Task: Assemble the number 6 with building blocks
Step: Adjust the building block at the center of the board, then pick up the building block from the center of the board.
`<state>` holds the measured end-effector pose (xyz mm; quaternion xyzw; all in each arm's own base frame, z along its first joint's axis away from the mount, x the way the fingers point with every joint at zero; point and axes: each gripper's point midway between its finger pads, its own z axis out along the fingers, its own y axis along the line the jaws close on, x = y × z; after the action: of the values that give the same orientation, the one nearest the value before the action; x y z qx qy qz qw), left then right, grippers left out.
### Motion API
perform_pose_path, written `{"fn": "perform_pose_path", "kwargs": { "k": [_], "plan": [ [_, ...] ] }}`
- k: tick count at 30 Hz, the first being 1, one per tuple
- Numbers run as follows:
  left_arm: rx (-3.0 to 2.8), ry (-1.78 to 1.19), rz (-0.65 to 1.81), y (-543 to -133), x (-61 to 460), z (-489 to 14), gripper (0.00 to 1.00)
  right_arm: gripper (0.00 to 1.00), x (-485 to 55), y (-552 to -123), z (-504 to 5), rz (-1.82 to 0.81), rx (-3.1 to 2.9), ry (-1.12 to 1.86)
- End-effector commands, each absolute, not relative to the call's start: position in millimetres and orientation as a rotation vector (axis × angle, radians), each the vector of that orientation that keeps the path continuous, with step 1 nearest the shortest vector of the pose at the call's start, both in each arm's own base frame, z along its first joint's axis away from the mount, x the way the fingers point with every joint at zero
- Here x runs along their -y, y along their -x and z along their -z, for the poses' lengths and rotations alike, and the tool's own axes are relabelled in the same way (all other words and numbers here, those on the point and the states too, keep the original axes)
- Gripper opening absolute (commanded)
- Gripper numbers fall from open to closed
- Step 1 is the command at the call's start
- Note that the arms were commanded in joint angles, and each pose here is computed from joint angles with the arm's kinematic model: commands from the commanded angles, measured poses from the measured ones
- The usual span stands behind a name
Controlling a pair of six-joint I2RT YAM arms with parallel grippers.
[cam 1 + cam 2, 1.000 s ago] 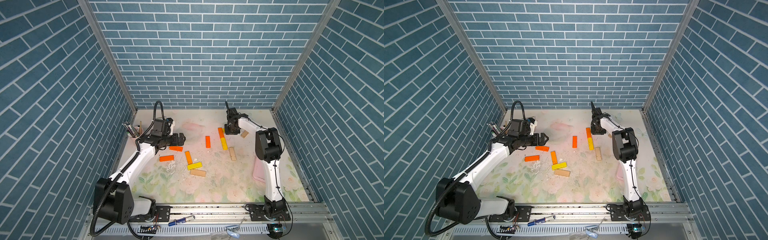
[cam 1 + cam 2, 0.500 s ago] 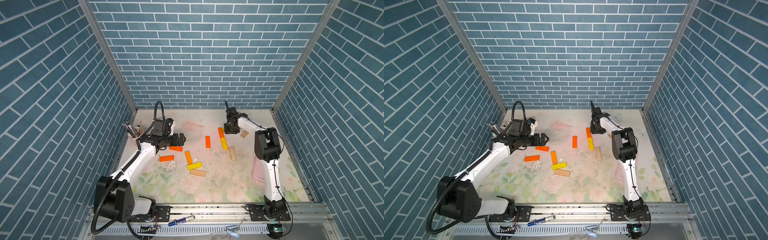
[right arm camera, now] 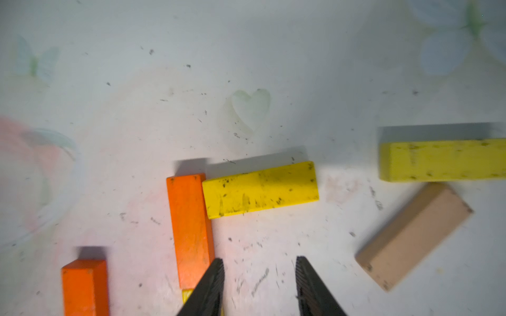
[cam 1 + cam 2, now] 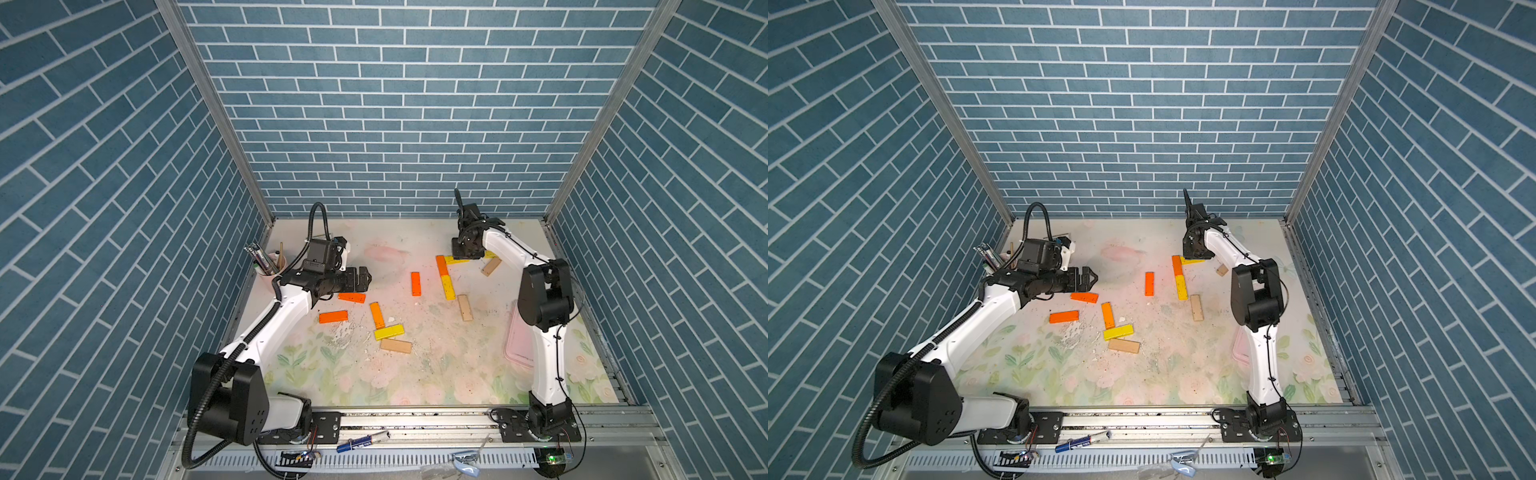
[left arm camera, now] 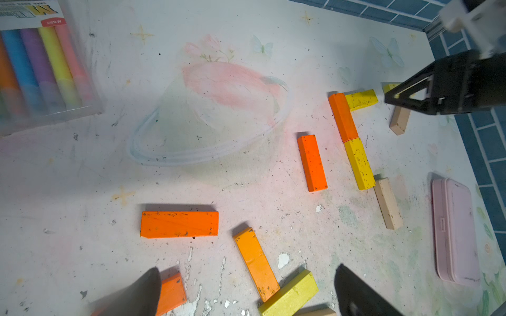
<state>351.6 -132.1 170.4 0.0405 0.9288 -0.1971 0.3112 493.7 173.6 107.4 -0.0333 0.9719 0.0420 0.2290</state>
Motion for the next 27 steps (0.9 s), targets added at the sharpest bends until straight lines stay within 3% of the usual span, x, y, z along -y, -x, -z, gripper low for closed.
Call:
{"fn": "perform_pose_path", "kwargs": {
  "k": [1,10,27],
  "plan": [
    [-2.428,-0.109,0.534,-354.4,132.7,-179.8,0.99,0.50,-131.8,-486.0,-134.2,-0.066,-2.612,-0.096],
    [-2.420,-0.105,0.593,-352.8,139.6,-181.7,0.99,0.59,-61.6,-466.5,-98.9,-0.078,-2.604,-0.573],
    [-2.424,-0.119,0.613,-350.7,144.8,-180.8,0.99,0.60,-61.9,-489.1,-57.8,-0.100,-2.682,-0.705]
  ]
}}
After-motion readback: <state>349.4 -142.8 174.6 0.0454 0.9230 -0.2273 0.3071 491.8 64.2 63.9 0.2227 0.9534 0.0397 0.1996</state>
